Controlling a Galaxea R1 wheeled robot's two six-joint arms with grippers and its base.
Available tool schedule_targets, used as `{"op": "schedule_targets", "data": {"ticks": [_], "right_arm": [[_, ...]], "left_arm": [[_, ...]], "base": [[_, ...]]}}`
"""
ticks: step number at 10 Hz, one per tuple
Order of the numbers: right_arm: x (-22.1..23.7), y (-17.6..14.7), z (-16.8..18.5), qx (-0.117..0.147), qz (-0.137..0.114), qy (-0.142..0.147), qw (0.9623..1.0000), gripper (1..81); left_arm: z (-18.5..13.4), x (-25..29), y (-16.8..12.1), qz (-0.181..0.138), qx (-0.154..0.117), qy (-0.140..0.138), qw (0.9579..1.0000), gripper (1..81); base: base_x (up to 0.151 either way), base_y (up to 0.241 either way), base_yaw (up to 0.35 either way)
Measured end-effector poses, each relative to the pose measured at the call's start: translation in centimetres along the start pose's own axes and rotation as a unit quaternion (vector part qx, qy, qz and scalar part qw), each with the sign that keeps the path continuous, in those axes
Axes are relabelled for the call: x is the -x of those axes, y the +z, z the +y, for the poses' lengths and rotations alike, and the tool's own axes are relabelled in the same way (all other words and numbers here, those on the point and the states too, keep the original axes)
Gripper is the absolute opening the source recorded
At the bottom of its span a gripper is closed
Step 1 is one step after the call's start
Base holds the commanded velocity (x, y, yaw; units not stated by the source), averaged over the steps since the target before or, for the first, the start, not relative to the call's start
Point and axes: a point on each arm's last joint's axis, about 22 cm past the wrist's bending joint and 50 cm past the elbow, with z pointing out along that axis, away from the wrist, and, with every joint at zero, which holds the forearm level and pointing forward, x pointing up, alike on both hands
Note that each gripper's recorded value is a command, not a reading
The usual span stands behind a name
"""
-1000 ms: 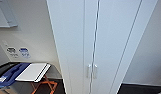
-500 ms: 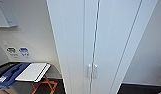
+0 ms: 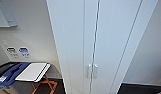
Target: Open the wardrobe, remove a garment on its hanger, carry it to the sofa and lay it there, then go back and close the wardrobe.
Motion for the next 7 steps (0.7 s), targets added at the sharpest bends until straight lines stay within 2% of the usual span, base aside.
{"op": "schedule_targets", "data": {"ticks": [2, 3, 5, 7], "right_arm": [[-6.8, -2.0, -1.9, -0.015, 0.04, -0.036, 0.9984, 81.1], [-9.2, -2.9, -2.9, -0.022, 0.052, -0.051, 0.9971, 81.1], [-14.9, -4.9, -5.5, -0.037, 0.087, -0.087, 0.9917, 81.1], [-19.9, -6.6, -7.5, -0.044, 0.113, -0.121, 0.9852, 81.1]], "left_arm": [[0.3, -6.9, -3.0, 0.037, 0.009, 0.034, 0.9987, 81.1], [0.4, -10.1, -4.2, 0.057, 0.01, 0.055, 0.9968, 81.1], [2.0, -15.9, -5.2, 0.085, 0.022, 0.09, 0.9921, 81.1], [2.1, -22.3, -6.7, 0.108, 0.015, 0.124, 0.9863, 81.1]], "base": [[0.0, 0.0, 0.0], [0.0, 0.0, 0.0], [0.0, 0.0, 0.0], [0.0, 0.0, 0.0]]}}
